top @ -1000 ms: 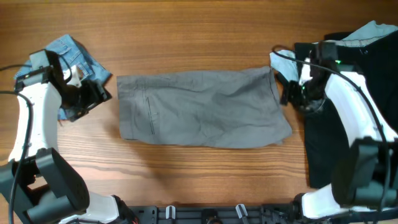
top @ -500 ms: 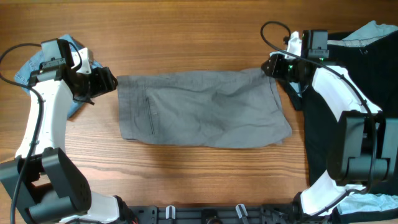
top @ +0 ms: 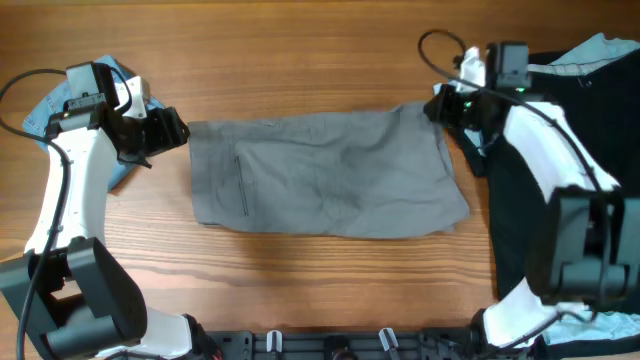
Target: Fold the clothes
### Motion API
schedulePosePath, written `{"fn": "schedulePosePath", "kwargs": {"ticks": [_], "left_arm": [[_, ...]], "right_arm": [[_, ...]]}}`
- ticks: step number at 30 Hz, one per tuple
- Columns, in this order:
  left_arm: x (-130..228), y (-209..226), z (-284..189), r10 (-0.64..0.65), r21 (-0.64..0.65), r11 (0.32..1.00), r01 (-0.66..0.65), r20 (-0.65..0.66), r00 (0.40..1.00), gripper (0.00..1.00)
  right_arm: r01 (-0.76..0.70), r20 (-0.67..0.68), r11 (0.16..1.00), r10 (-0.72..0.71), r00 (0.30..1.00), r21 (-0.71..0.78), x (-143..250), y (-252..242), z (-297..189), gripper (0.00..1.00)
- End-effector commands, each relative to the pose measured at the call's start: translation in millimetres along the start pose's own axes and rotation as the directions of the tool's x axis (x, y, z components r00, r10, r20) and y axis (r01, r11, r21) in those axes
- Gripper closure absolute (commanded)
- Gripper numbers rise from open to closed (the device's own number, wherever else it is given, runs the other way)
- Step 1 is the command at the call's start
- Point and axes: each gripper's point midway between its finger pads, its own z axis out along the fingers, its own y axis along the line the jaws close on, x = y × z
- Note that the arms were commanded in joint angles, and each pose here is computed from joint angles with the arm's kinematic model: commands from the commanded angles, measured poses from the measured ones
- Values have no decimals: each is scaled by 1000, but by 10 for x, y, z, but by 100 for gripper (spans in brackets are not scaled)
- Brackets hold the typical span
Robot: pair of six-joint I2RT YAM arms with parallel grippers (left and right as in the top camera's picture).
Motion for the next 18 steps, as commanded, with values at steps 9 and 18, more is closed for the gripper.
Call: {"fn": "schedulePosePath", "kwargs": {"ticks": [9,18], "left_arm": [[-38,-3,4,23,-2,1000,-23,7,1000,11],[420,38,297,-9,26,1000,13,-150,989,21]], "right_arm": [[-73,97,960,48,994,270,-184,-373,-298,5],[-9,-412,999,21,911,32,1200,203,-130,92]]}}
